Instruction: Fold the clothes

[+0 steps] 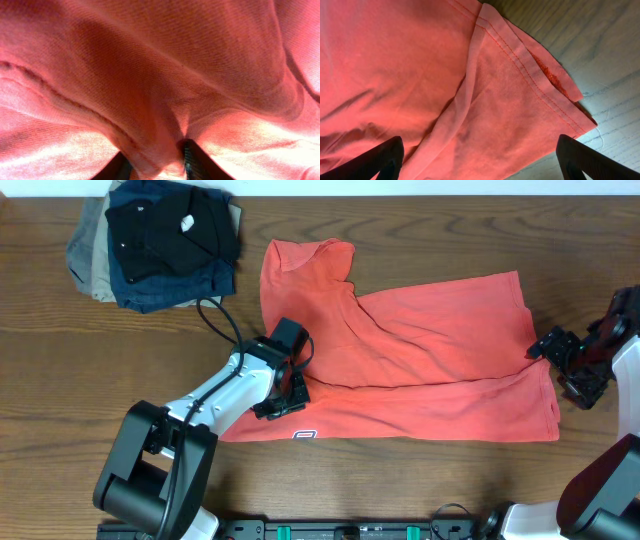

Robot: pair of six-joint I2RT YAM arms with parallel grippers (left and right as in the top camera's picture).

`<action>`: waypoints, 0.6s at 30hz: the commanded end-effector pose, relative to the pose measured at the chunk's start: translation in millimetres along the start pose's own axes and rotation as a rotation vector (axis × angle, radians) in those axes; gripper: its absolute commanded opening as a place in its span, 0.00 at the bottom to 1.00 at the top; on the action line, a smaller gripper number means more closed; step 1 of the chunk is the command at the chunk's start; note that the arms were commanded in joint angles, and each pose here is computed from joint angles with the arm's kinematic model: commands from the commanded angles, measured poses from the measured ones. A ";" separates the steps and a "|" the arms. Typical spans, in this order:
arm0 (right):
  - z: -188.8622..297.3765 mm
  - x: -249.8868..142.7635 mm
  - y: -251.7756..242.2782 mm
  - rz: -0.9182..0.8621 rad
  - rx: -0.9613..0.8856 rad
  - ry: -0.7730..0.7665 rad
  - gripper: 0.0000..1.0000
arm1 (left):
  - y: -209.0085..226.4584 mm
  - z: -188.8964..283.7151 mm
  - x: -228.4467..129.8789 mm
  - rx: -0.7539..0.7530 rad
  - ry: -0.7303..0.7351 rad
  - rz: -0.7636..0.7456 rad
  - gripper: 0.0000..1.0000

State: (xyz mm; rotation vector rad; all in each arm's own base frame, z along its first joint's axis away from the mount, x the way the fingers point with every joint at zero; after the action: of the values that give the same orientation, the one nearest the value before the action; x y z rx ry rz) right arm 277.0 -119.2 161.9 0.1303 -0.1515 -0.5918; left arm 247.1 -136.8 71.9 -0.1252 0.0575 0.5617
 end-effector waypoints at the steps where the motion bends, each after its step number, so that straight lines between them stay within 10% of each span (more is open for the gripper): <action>1: 2.6 2.2 3.1 0.021 0.006 -0.007 0.96 | -2.3 2.4 3.8 0.001 -0.018 -0.021 0.23; 18: 2.4 0.8 2.9 0.020 0.005 0.000 0.96 | -23.6 14.4 20.9 -0.093 -0.135 -0.034 0.08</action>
State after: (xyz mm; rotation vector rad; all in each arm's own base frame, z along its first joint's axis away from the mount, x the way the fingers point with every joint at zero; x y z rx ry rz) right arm 276.1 -118.7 161.8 0.1312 -0.1457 -0.5923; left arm 266.8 -142.5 77.8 -0.1665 -0.0434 0.5413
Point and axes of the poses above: each gripper's point midway between its finger pads, its own z axis back along the fingers, its own y axis along the line the jaws close on, x = y × z, the point moved 7 cm from there along z, back along the fingers, and after that the axes turned 15 degrees about z, right-handed, at the moved point
